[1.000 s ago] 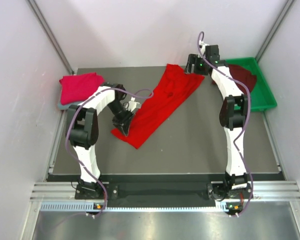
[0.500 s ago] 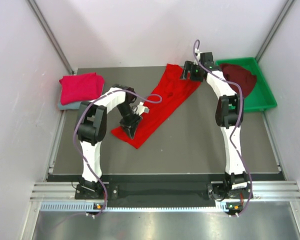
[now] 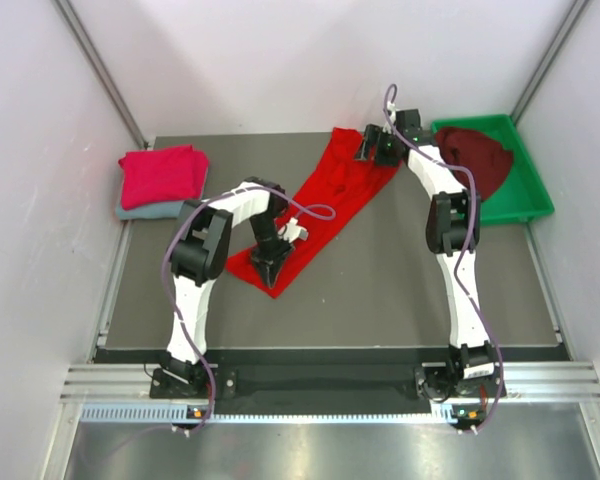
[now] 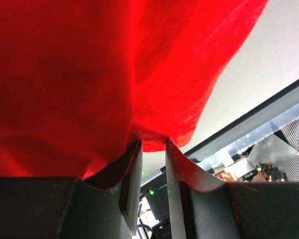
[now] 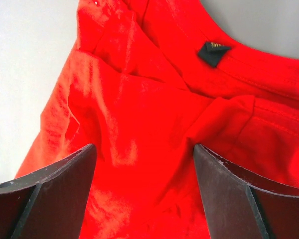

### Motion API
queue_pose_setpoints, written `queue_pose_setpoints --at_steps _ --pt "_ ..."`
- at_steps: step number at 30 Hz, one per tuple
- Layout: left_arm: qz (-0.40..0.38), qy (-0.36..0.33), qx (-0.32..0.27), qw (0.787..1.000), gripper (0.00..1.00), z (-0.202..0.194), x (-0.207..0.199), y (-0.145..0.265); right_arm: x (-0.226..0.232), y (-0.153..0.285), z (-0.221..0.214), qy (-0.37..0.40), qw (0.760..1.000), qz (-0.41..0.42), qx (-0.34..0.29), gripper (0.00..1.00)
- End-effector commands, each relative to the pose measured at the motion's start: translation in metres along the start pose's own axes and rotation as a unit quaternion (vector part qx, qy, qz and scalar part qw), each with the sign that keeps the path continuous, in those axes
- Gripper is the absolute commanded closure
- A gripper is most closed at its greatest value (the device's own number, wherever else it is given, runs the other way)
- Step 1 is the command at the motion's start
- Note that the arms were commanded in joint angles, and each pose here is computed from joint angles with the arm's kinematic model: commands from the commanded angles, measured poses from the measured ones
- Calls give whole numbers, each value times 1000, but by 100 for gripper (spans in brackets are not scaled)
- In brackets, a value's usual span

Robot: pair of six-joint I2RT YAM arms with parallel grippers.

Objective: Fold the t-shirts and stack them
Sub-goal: Fold the tshirt

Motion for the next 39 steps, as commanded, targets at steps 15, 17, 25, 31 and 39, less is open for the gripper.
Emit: queue_pose_setpoints --at_steps 15,17,25,31,39 --pt "-20 -73 58 995 69 37 -63 -54 -4 -1 26 -40 997 50 -41 21" --pt "-19 -77 54 995 69 42 -67 -57 -3 5 32 -37 997 55 -48 21" --pt "103 -130 -17 986 51 39 -76 -1 -3 37 50 -38 996 60 -57 21" --pt "218 -155 -38 963 49 8 -73 33 -1 53 55 -26 997 51 -59 21" --pt "207 -156 -48 965 52 8 -74 29 1 70 55 -8 998 28 -59 21"
Point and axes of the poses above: each gripper's point midway between its finger pads, its own y axis back along the fingers, its own x axis along the line the jaws close on, z = x × y, the point moved 8 cm from there along y, back along the fingers, and after that the axes turned 3 degrees about -y, right-handed, at the moved point
